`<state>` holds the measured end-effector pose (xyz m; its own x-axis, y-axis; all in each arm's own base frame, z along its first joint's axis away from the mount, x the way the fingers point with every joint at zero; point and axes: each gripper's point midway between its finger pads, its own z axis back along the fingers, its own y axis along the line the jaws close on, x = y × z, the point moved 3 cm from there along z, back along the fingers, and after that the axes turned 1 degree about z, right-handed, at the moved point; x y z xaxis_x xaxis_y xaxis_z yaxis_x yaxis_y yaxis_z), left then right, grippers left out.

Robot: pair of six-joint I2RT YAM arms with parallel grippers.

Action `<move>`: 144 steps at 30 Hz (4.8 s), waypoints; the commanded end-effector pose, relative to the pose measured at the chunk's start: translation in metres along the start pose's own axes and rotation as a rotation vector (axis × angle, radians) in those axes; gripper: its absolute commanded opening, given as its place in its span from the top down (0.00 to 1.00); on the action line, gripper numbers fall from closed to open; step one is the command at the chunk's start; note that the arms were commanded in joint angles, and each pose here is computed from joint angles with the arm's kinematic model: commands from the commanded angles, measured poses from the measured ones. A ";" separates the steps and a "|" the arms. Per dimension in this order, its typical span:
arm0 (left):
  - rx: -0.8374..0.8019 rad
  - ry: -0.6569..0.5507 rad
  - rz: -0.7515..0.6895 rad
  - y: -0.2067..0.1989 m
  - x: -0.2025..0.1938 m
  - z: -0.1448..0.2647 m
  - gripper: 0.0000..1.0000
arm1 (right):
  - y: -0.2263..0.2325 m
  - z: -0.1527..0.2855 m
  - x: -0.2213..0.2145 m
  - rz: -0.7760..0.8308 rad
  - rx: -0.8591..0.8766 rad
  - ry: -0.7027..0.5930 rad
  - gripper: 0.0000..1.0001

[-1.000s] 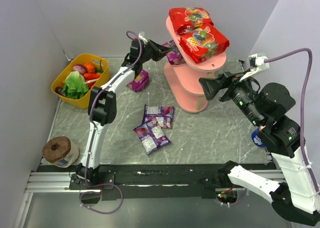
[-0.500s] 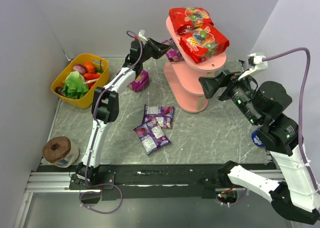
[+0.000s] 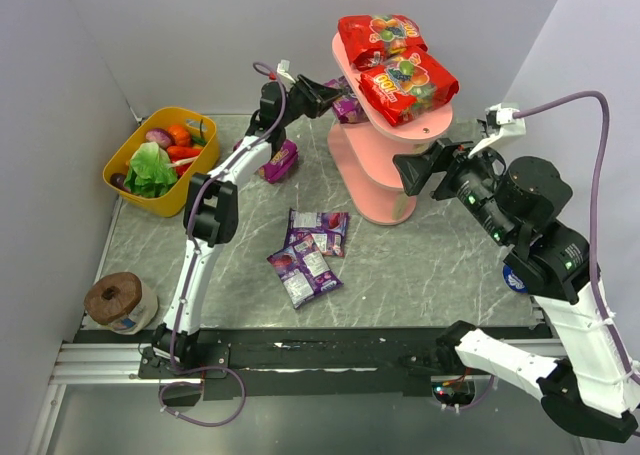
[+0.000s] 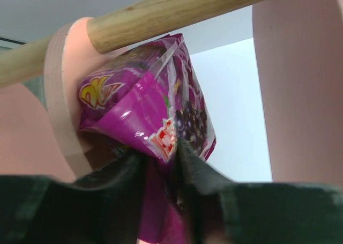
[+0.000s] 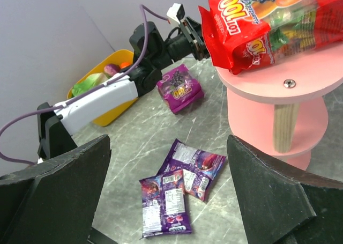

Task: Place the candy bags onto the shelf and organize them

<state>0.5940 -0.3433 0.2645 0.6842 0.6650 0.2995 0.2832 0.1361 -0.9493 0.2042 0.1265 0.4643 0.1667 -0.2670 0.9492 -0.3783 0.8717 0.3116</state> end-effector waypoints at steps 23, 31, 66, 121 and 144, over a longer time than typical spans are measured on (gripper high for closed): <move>0.042 -0.024 -0.180 -0.060 0.010 0.039 0.50 | -0.004 0.010 0.005 -0.050 -0.025 -0.022 0.03; 0.058 -0.036 -0.166 -0.054 0.012 0.036 0.88 | -0.004 0.009 0.002 -0.050 -0.027 -0.013 0.03; 0.094 -0.051 -0.321 -0.084 0.021 0.053 0.27 | -0.001 0.006 -0.002 -0.044 -0.007 0.007 0.03; 0.854 -0.337 0.084 0.149 -0.006 0.174 0.40 | -0.024 0.010 -0.008 -0.042 -0.172 0.054 0.03; 0.945 -0.158 -0.042 0.144 -0.044 0.227 0.99 | -0.007 -0.013 -0.010 -0.008 -0.070 0.081 0.04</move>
<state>0.4826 -0.1895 0.0683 0.5071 0.7944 0.3343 -0.4761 0.5815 -0.6597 0.2107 0.1176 0.4354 0.2840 -0.2417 0.9279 -0.2447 0.9174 0.3138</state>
